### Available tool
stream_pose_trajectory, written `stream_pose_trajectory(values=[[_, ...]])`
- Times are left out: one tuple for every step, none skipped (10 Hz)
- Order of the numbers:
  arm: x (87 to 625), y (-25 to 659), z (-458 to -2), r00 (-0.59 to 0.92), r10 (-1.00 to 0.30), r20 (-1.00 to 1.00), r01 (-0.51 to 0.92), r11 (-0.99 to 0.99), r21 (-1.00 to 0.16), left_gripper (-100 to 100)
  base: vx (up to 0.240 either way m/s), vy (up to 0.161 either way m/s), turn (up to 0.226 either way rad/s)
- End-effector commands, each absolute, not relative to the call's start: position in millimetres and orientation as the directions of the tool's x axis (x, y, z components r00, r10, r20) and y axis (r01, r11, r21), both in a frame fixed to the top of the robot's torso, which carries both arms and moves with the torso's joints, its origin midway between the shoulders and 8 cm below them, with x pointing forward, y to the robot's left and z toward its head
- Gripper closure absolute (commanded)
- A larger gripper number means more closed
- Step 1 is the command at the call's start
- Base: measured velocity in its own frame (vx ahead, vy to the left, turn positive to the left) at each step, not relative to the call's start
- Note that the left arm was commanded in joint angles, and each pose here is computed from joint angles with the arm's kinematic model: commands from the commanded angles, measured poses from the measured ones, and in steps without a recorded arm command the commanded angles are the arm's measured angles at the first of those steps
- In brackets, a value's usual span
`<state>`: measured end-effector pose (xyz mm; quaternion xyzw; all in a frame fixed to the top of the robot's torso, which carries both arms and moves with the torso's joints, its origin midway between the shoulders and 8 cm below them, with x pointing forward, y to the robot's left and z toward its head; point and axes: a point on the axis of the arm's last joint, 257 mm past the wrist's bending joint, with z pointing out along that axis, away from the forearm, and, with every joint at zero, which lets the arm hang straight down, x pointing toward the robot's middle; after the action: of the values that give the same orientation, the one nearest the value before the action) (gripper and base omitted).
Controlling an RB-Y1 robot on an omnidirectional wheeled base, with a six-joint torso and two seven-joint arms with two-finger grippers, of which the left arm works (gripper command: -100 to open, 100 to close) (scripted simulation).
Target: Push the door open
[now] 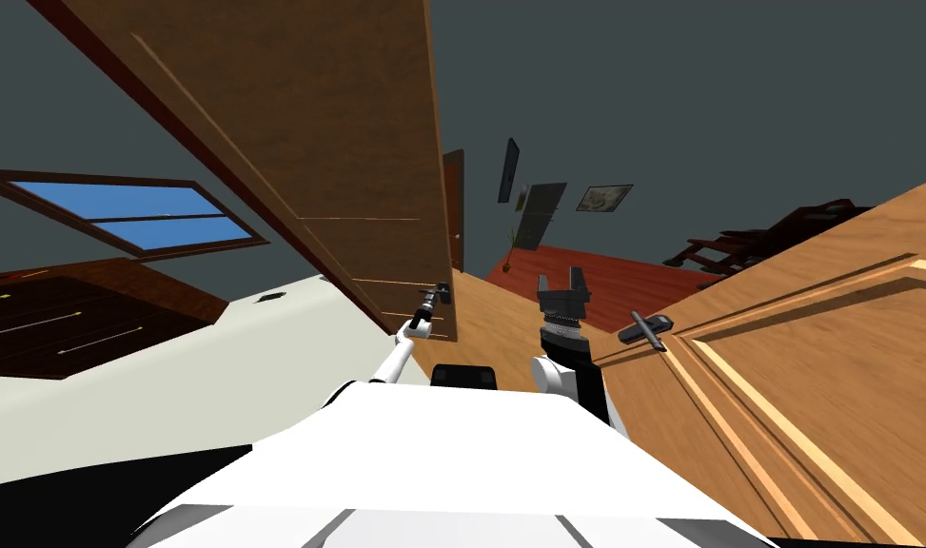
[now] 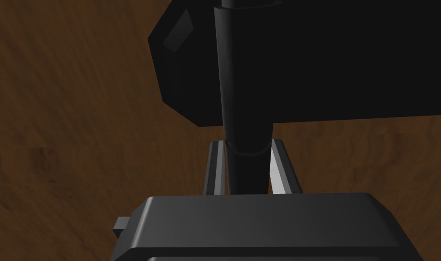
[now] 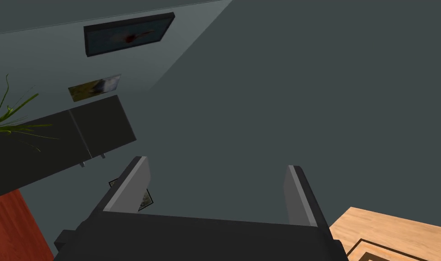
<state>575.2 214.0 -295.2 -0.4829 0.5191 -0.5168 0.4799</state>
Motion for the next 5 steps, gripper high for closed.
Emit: stream_pose_trajectory(values=[[575,222,-295,-0.058,-0.998,0.000,-0.005,0.000,-1.000,100,0.121,-0.071,0.046],[576,228,-295,-0.047,-0.999,0.000,-0.004,0.000,-1.000,100,0.185,-0.115,0.077],[576,234,-295,-0.035,-0.999,0.000,-0.004,0.001,-1.000,100,0.186,-0.124,0.082],[576,242,-294,-0.021,-1.000,-0.001,-0.003,0.001,-1.000,100,0.174,-0.118,0.082],[575,250,-294,-0.006,-1.000,-0.001,-0.003,0.001,-1.000,100,0.191,-0.132,0.073]])
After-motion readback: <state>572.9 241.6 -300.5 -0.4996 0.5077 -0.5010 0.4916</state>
